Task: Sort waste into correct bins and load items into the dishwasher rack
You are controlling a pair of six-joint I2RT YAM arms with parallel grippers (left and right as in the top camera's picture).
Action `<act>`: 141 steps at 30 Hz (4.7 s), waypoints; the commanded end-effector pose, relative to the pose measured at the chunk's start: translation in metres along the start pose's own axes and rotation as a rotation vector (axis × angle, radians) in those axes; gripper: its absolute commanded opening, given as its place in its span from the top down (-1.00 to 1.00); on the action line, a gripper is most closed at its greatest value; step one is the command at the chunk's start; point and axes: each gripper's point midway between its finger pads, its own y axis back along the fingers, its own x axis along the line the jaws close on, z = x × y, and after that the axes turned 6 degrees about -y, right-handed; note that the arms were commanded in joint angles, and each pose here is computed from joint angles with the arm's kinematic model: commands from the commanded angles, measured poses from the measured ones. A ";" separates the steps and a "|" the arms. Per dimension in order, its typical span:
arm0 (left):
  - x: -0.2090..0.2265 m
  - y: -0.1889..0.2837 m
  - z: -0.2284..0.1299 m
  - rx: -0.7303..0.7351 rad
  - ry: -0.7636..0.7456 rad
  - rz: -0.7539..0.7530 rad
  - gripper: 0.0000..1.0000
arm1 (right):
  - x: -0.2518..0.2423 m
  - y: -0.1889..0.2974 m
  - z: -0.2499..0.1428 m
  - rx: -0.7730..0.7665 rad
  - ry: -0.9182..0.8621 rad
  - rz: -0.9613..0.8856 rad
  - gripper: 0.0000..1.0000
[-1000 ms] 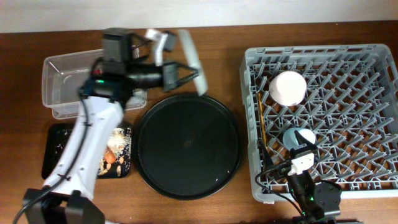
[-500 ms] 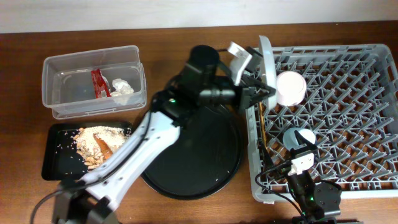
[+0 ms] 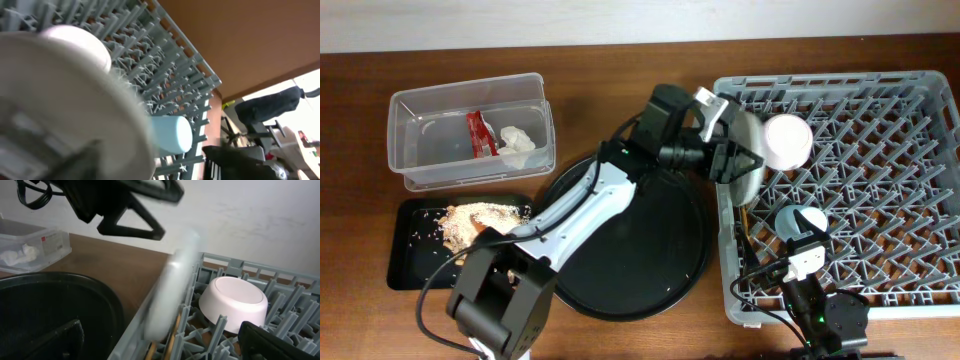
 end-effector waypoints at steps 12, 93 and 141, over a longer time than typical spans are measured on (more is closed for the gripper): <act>0.045 0.122 0.026 0.003 0.024 0.241 -0.98 | 0.001 0.000 -0.002 0.000 -0.009 0.006 -0.96; 0.061 0.332 -0.191 -0.412 -0.630 1.264 -0.99 | 0.001 0.000 -0.002 0.000 -0.009 0.006 -0.96; 0.061 0.332 -0.191 -0.412 -0.630 1.264 -0.98 | 0.001 0.000 -0.002 0.000 -0.009 0.006 -0.96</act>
